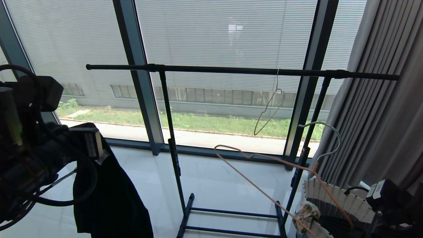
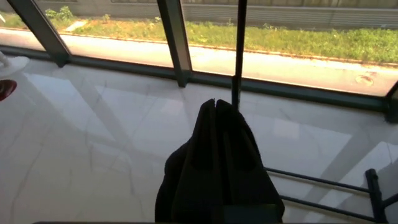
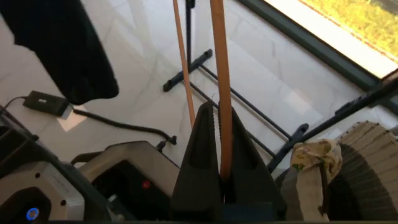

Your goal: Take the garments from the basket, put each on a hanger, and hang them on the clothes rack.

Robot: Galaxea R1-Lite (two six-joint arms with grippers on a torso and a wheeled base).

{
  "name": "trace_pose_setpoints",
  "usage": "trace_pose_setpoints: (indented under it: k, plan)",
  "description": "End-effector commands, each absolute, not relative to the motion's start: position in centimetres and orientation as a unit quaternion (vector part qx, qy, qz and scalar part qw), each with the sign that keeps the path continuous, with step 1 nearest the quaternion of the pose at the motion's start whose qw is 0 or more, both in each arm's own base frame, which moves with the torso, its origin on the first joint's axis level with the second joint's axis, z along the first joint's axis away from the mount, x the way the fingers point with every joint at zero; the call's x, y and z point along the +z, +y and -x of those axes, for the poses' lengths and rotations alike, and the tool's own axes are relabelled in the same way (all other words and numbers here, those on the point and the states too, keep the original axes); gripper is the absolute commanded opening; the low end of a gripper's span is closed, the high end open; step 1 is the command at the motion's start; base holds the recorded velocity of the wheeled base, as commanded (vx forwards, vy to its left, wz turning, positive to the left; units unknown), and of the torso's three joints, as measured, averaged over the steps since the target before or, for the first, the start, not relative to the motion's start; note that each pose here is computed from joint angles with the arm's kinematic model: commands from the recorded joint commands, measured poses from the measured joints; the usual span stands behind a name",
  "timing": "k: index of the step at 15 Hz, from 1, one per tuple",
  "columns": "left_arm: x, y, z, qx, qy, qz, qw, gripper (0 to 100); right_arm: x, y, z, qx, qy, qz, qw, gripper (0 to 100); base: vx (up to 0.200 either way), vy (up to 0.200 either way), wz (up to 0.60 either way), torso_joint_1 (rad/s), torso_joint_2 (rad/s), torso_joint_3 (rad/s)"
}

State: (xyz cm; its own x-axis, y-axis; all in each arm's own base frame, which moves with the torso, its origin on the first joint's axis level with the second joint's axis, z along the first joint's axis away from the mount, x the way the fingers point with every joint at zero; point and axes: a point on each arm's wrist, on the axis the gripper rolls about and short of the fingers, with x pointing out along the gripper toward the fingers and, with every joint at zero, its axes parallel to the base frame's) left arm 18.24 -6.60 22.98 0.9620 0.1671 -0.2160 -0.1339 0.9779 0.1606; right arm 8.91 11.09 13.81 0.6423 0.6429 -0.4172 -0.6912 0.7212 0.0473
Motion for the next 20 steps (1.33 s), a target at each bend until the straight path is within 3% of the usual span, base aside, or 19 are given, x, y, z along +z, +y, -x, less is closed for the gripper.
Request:
trace_pose_setpoints:
  k: [1, 3, 8, 20]
  plan:
    - [21.6, -12.4, -23.3, 0.049, 0.138, -0.066, 0.987, 0, 13.6, 12.6, -7.9, 0.418, 0.209, 0.073, 0.881, 0, 0.0, 0.0, 0.0, 0.0, 0.0, 0.0]
    - [21.4, -14.3, -24.9, 0.038, 0.139, -0.07, 0.987, 0, 14.3, 13.6, -7.6, 0.442, 0.199, 0.073, 0.872, 0, 0.0, 0.0, 0.0, 0.0, 0.0, 0.0]
    - [20.6, -16.7, -24.3, -0.003, 0.147, -0.084, 0.986, 0, 15.4, 15.6, -8.5, 0.448, 0.19, 0.067, 0.871, 0, 0.0, 0.0, 0.0, 0.0, 0.0, 0.0]
    - [21.3, -17.7, -23.2, -0.027, 0.136, -0.082, 0.987, 0, 15.8, 16.1, -9.6, 0.43, 0.188, 0.059, 0.881, 0, 0.0, 0.0, 0.0, 0.0, 0.0, 0.0]
